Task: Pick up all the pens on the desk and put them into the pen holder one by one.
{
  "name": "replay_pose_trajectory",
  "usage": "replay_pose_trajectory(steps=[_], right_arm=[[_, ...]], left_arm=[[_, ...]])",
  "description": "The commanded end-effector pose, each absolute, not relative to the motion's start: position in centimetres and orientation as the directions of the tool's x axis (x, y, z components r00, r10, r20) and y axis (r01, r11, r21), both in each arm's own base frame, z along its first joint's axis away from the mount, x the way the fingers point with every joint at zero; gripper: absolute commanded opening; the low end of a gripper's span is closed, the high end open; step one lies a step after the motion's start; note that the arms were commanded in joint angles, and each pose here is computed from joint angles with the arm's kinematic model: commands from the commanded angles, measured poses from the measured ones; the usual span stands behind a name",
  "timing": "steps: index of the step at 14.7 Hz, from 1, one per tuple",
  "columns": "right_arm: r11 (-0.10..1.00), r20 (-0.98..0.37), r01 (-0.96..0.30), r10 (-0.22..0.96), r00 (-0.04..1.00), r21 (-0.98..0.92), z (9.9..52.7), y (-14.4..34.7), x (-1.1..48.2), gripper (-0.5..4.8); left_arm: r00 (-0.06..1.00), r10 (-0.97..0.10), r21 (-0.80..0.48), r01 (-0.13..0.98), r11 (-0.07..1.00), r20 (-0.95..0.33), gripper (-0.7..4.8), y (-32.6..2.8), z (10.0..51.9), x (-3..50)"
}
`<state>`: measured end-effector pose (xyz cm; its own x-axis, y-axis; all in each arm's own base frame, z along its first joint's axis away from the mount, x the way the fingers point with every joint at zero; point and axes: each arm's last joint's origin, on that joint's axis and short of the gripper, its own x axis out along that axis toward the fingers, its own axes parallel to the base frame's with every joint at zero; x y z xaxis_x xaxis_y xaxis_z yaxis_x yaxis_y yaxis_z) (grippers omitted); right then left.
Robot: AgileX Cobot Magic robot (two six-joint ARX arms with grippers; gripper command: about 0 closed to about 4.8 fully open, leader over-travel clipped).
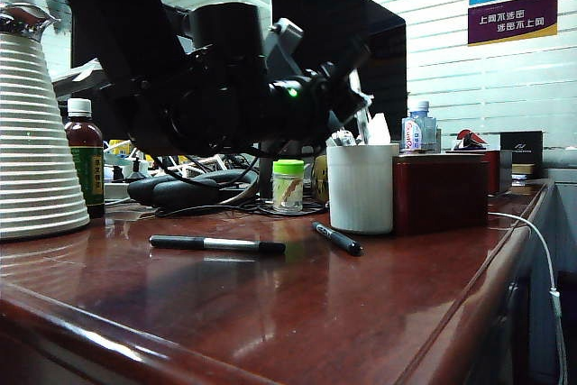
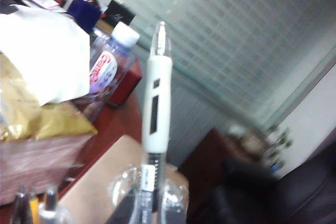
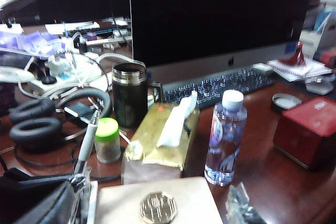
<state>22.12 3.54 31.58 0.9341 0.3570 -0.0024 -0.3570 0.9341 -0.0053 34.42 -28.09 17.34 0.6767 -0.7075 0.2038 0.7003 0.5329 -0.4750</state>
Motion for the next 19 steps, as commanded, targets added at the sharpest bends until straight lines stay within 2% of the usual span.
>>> replay_pose_trajectory(steps=[1,5,9,10,11,12,16,18,19], right_arm=[[0.93,0.014,-0.366,0.367,0.93,-0.012,31.81,3.6,22.22,3.77],[0.93,0.012,-0.367,0.367,0.93,-0.012,31.79,3.61,22.23,3.77],[0.93,0.011,-0.367,0.367,0.93,-0.011,31.78,3.61,22.23,3.77],[0.93,0.011,-0.366,0.367,0.93,-0.011,31.78,3.61,22.23,3.77],[0.93,0.011,-0.367,0.367,0.93,-0.011,31.78,3.61,22.23,3.77],[0.93,0.008,-0.367,0.367,0.93,-0.011,31.74,3.61,22.23,3.77],[0.93,-0.011,-0.367,0.367,0.93,-0.006,31.56,3.61,22.23,3.77],[0.92,-0.01,-0.391,0.391,0.92,-0.006,31.57,3.68,22.2,3.77],[0.921,-0.01,-0.391,0.391,0.92,-0.006,31.56,3.68,22.2,3.77]], left_arm=[[0.671,-0.719,-0.419,0.714,0.562,0.18,-0.06,-28.39,17.29,34.27],[0.677,-0.723,-0.361,0.714,0.599,0.14,-0.06,-28.42,16.85,34.34],[0.677,-0.723,-0.362,0.715,0.599,0.14,-0.05,-28.42,16.86,34.34],[0.677,-0.723,-0.362,0.715,0.599,0.14,0.1,-28.42,16.86,34.34],[0.677,-0.723,-0.362,0.715,0.599,0.141,1.09,-28.42,16.86,34.34],[0.676,-0.723,-0.361,0.715,0.598,0.142,1.55,-28.42,16.89,34.34],[0.672,-0.72,-0.355,0.725,0.59,0.175,1.59,-28.4,17.25,34.28],[0.669,-0.719,-0.352,0.729,0.587,0.188,2.89,-28.38,17.4,34.27],[0.669,-0.719,-0.352,0.73,0.586,0.188,2.88,-28.39,17.4,34.26]])
